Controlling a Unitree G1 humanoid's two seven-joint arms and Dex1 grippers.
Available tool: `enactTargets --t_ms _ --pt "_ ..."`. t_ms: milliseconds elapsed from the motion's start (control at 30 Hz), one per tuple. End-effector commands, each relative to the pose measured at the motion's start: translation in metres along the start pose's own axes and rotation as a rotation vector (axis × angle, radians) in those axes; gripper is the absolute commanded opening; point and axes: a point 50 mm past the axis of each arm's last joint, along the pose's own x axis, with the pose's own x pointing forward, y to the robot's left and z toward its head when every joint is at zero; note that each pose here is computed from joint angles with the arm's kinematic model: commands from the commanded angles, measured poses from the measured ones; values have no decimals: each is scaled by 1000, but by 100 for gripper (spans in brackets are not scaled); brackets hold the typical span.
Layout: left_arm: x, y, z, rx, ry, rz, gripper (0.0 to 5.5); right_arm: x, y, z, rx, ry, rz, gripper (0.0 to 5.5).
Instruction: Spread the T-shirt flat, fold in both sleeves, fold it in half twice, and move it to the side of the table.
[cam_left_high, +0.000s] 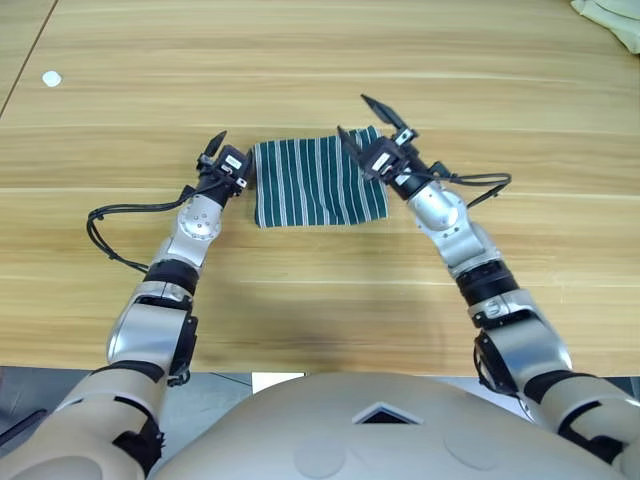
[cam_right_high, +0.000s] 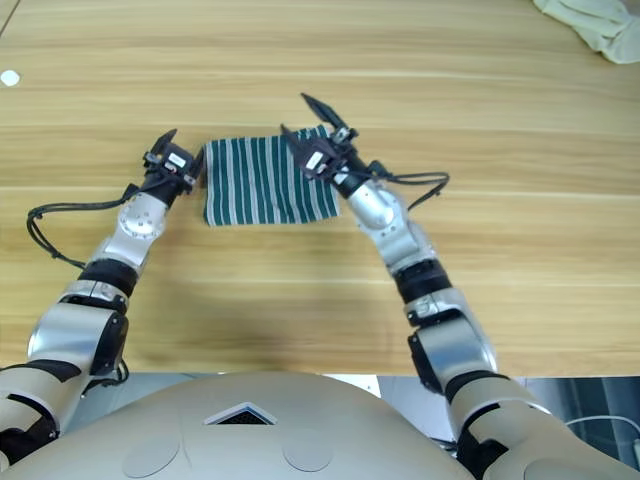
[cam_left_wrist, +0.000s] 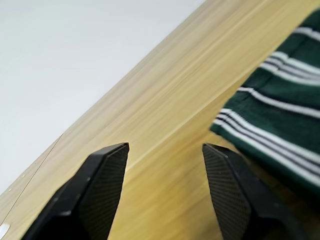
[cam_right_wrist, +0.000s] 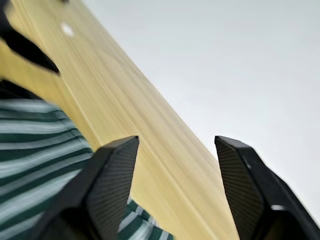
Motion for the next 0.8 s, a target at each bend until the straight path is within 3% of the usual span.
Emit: enactTargets --t_ms 33,100,200,300,400,633,733,800 --pt "-10 -2 -6 -60 -18 -3 272 -14 9 10 67 2 13 278" --pt "-8 -12 2 -71 -72 -67 272 -10 18 19 110 -14 38 278" --pt "-5 -1 4 -86 -92 -35 272 14 37 22 225 0 108 278" --pt "-14 26 -9 -154 -40 141 272 48 52 -8 407 201 159 278" --pt "-26 35 -16 -217 -38 263 272 54 53 -36 547 390 200 278" --pt "-38 83 -8 -241 -107 514 272 -5 58 -98 611 754 270 278" --pt "-42 74 -7 -266 -121 502 272 -37 28 -125 608 942 29 278" --pt "-45 67 -7 -293 -125 498 272 -66 -10 -142 584 1061 -258 278"
